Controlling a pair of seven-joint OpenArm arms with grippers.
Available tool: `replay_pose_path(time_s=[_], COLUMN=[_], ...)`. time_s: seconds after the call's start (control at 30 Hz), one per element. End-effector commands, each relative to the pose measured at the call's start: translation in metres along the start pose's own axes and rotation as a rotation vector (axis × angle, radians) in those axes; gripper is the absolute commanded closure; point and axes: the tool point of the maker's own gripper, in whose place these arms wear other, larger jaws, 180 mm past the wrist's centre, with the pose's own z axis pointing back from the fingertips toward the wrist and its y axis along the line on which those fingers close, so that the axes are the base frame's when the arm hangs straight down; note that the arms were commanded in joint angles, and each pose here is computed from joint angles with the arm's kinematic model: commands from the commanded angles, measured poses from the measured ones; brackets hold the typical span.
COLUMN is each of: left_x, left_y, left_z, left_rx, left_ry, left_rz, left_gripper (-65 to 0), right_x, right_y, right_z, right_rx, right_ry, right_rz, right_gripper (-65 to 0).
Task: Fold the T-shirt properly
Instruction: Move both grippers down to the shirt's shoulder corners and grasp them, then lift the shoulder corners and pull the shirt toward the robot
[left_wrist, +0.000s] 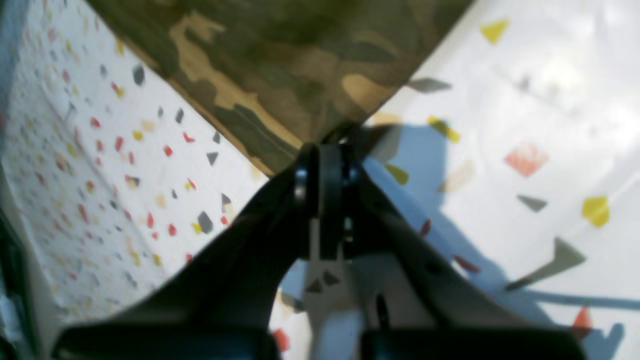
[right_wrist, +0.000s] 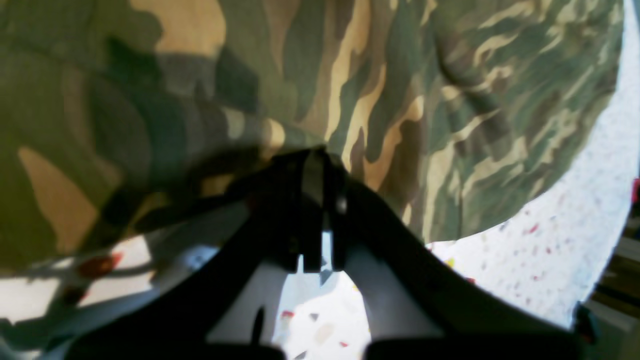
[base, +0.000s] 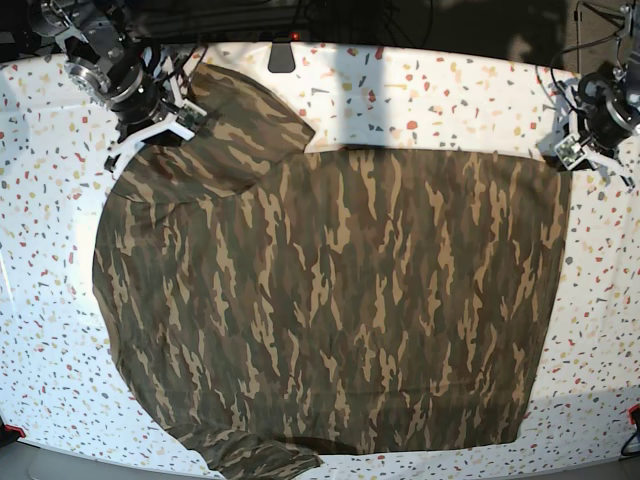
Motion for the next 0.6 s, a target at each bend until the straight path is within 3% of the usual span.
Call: replay_pose_path(time_s=[0.0,0.1,0.33,0.57], left_x=[0.001,0.008,0.035,0.044], left_y=[0.007,0.007,-0.002,-0.005], left_z=[0.005,0.012,0.039,0.074], left_rx=[0.005,-0.008,-0.007,0.085], left_ry=[-0.011,-0.067,-0.156,-0.204], left_rz=[0.014,0.087,0.101,0.177], left_gripper=[0.0,0.0,0.0,0.0], right_x=[0.001,0.004,0.000,-0.013], right_y=[-0.006,-0.010,-0.006,0.012], right_z=[0.006,0.018,0.054,0.082], right_rx=[-0.003,-0.025,-0.031,0.002], right_ry=[-0.009,-0.022,-0.040,-0.026], right_rz=[-0.002,-0.018,-0.105,-0.151], right_gripper=[0.0,0.0,0.0,0.0])
